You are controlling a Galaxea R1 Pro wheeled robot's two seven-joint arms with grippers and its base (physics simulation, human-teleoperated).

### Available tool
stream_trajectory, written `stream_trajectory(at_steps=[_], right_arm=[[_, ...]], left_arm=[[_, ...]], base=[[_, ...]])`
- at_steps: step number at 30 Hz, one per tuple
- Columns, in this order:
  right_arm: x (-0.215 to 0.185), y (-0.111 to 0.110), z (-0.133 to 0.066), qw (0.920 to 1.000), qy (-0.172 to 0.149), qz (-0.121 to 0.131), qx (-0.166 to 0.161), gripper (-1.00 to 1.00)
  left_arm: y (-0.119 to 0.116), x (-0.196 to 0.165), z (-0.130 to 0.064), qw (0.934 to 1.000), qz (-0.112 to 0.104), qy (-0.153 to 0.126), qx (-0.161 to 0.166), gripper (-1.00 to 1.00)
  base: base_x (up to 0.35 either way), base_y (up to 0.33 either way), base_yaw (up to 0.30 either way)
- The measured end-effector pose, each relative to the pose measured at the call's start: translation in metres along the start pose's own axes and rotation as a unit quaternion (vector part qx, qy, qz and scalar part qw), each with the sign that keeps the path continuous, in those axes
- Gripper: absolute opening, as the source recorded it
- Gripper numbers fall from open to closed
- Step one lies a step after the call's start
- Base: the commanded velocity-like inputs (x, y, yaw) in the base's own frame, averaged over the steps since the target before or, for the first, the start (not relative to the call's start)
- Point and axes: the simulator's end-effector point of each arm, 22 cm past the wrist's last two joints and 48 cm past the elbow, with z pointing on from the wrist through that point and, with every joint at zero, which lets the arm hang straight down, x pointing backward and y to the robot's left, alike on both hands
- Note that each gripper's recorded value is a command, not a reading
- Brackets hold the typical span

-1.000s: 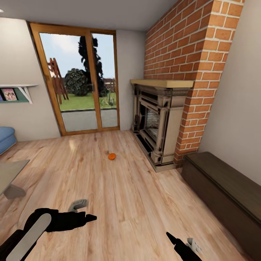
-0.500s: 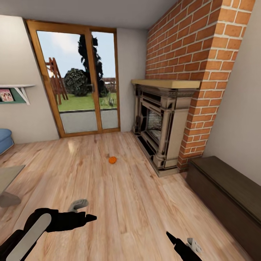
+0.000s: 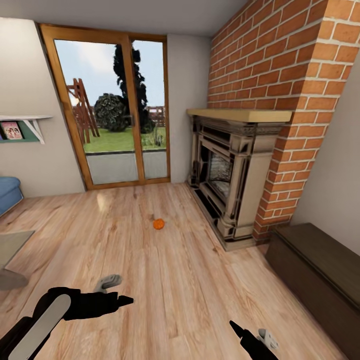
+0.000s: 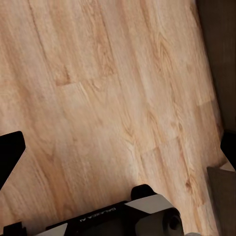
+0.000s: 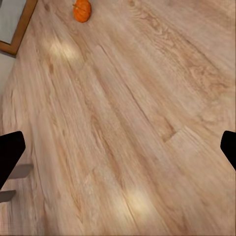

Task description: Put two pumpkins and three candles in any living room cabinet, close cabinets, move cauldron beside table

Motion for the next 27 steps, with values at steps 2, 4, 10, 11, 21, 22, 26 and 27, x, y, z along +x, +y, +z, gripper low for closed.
stream_trajectory(at_steps=[2,4,10,11,21,22,26,27], right_arm=[[0.0,-0.001,0.0,1.0,0.0,0.0,0.001,1.0],[0.001,-0.002,0.0,1.0,0.0,0.0,0.002,1.0],[0.003,-0.003,0.0,1.0,0.002,-0.001,0.004,1.0],[0.003,-0.004,0.0,1.0,0.002,-0.001,0.004,1.0],[-0.004,-0.016,-0.004,0.9998,-0.008,0.005,0.016,1.0],[-0.003,-0.016,-0.004,0.9998,-0.007,0.005,0.016,1.0],[0.0,-0.019,-0.003,0.9996,-0.004,0.006,0.028,1.0],[0.002,-0.025,-0.003,0.9991,-0.002,0.004,0.042,1.0]], left_arm=[[0.0,0.0,0.001,1.0,0.0,0.001,0.0,1.0],[0.001,0.001,0.001,1.0,-0.001,0.001,0.0,1.0],[0.002,0.002,0.003,1.0,-0.002,0.003,-0.001,1.0],[0.002,0.002,0.003,1.0,-0.002,0.004,-0.001,1.0],[0.033,0.009,0.011,0.999,-0.025,0.019,-0.031,1.0],[0.039,0.008,0.012,0.9986,-0.03,0.021,-0.037,1.0],[0.059,0.005,0.016,0.997,-0.043,0.027,-0.058,1.0],[0.064,0.004,0.017,0.9966,-0.042,0.027,-0.065,1.0]], base=[[0.247,0.0,0.231],[0.247,0.0,0.238],[0.247,0.0,0.243],[0.246,0.0,0.252],[0.251,0.0,0.237],[0.267,0.0,0.105],[0.275,0.0,0.045],[0.289,0.0,0.014]])
